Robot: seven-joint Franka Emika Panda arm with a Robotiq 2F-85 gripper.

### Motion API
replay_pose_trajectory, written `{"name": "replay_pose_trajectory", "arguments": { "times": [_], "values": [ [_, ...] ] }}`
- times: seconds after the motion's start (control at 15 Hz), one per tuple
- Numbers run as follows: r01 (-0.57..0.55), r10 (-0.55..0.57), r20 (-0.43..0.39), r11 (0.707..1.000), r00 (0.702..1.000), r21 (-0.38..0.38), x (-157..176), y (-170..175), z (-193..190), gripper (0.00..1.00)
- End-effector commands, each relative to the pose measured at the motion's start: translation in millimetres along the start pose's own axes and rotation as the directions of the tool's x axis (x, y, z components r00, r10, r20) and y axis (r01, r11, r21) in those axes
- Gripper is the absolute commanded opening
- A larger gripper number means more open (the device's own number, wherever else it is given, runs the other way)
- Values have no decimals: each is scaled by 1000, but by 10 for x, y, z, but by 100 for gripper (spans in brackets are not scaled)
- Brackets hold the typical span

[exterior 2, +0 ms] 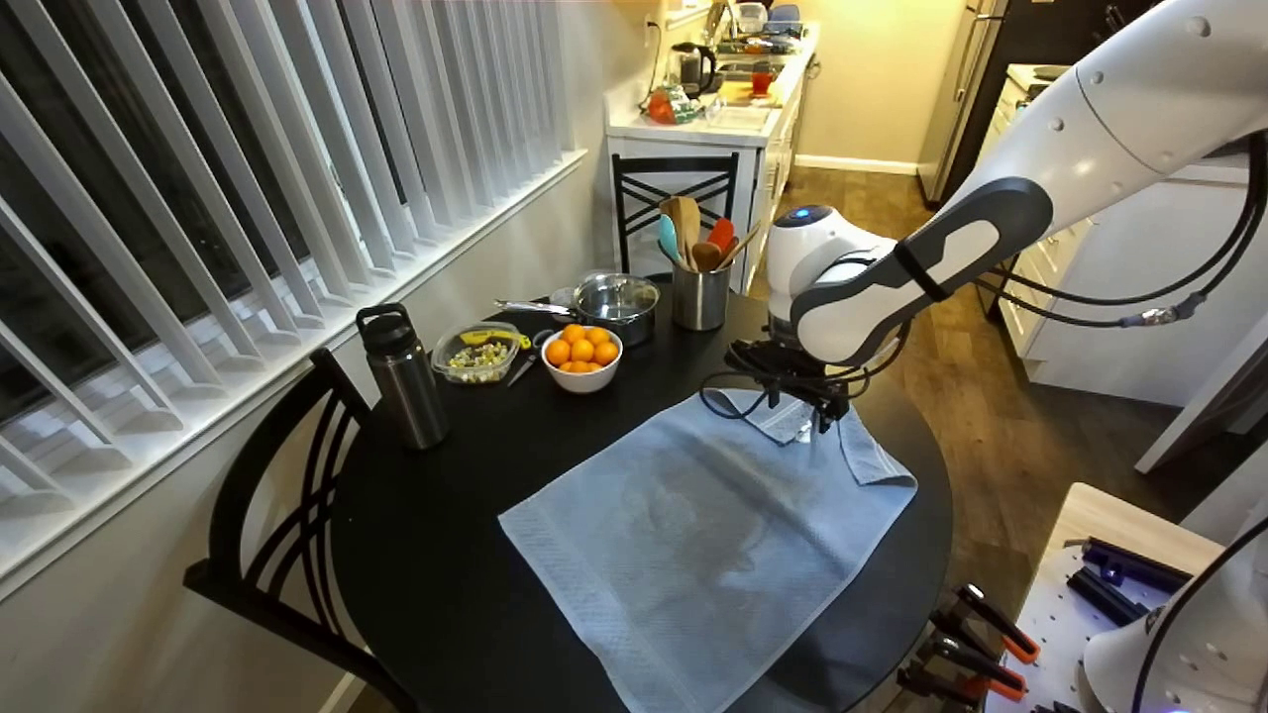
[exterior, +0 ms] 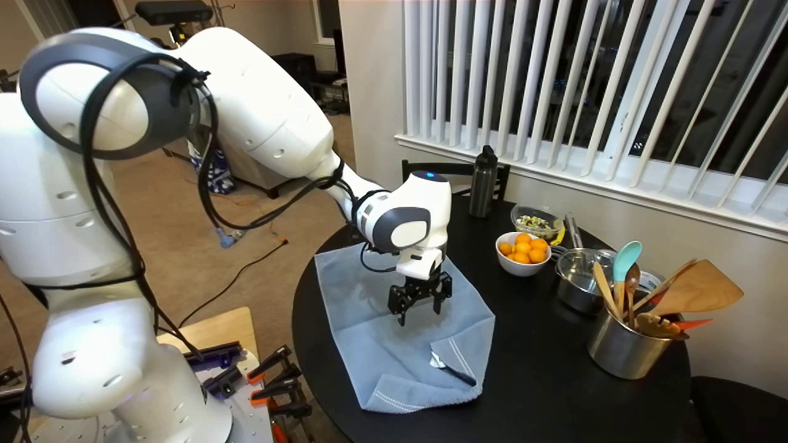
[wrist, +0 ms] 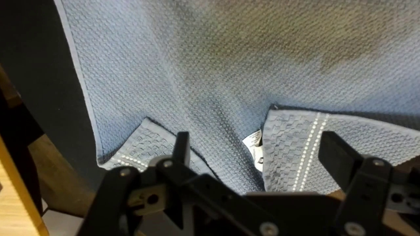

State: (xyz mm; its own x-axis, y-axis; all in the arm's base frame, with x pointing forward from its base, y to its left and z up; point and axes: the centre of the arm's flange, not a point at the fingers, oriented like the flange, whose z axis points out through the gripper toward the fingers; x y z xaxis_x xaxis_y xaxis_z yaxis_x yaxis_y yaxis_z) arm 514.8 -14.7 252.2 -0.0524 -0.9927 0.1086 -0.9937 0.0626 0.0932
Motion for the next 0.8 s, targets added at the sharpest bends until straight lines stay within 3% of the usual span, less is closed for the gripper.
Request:
{"name": "replay_pose_trajectory", "arguments": {
  "times": [0.0,0.47,0.73],
  "values": [
    [-11,11,1,1000,1000,3,33,16,16,100],
    [-20,20,2,1000,1000,5,46,25,6,100],
    [-221,230,-59,966,971,135,-33,-254,177,100]
  ]
}}
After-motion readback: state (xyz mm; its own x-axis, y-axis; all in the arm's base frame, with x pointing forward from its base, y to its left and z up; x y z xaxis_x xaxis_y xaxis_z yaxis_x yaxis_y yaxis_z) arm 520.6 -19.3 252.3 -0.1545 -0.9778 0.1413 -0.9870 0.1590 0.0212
